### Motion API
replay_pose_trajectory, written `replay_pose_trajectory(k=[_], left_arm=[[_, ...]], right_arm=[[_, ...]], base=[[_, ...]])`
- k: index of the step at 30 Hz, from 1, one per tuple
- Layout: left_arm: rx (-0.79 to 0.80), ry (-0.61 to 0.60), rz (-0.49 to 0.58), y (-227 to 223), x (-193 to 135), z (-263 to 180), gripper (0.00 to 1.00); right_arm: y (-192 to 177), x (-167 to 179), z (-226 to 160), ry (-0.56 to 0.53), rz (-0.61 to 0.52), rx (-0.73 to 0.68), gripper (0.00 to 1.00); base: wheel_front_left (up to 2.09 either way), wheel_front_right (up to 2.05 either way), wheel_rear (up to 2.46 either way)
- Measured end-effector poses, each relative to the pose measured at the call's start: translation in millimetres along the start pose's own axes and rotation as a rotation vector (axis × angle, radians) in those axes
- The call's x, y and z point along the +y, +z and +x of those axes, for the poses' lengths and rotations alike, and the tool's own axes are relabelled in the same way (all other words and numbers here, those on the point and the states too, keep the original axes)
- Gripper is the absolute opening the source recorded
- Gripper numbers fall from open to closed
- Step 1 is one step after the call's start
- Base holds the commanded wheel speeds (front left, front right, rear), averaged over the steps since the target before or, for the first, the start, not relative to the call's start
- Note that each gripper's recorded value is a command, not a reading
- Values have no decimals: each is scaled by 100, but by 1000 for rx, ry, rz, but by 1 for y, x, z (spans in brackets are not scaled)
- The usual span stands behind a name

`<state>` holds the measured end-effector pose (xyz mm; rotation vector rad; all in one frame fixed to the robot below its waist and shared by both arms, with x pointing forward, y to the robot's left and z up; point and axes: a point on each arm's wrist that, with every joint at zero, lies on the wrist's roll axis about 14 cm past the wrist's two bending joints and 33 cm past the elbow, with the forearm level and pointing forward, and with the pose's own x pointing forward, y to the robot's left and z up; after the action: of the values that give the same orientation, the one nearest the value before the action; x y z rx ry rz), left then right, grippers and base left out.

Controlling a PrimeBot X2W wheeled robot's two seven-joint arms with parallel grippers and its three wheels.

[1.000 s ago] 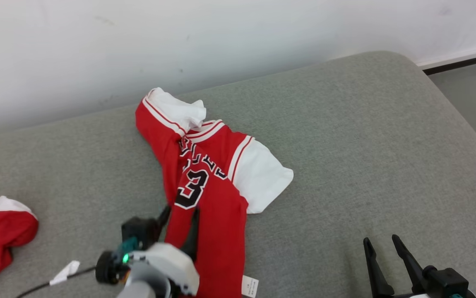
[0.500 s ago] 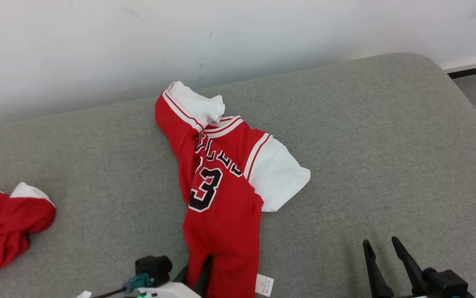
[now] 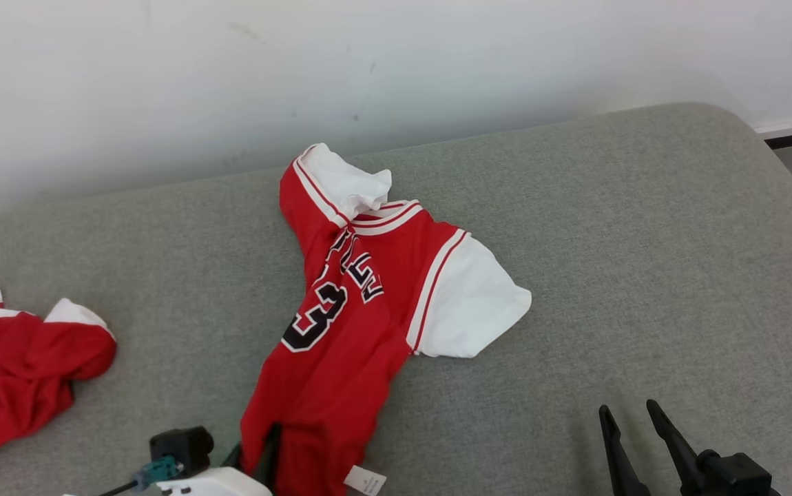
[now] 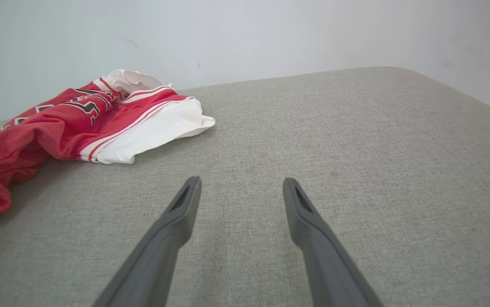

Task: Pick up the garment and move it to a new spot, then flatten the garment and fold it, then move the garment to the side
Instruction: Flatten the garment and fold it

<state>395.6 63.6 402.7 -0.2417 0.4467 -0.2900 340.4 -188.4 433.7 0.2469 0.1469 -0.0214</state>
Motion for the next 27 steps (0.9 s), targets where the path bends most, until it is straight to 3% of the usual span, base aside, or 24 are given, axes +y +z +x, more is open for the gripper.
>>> replay_pose_trajectory(k=[9, 19, 27], left_arm=[[-66, 6, 7, 15, 4, -7, 100], [-331, 55, 83, 55, 3, -47, 100], [-504, 93, 122, 88, -7, -82, 100]], right_arm=[[2, 7, 0, 22, -3, -7, 100], [11, 9, -7, 32, -35, -40, 100], [40, 11, -4, 58, -120, -128, 100]], base=[[0, 0, 0], [0, 0, 0], [0, 0, 0]])
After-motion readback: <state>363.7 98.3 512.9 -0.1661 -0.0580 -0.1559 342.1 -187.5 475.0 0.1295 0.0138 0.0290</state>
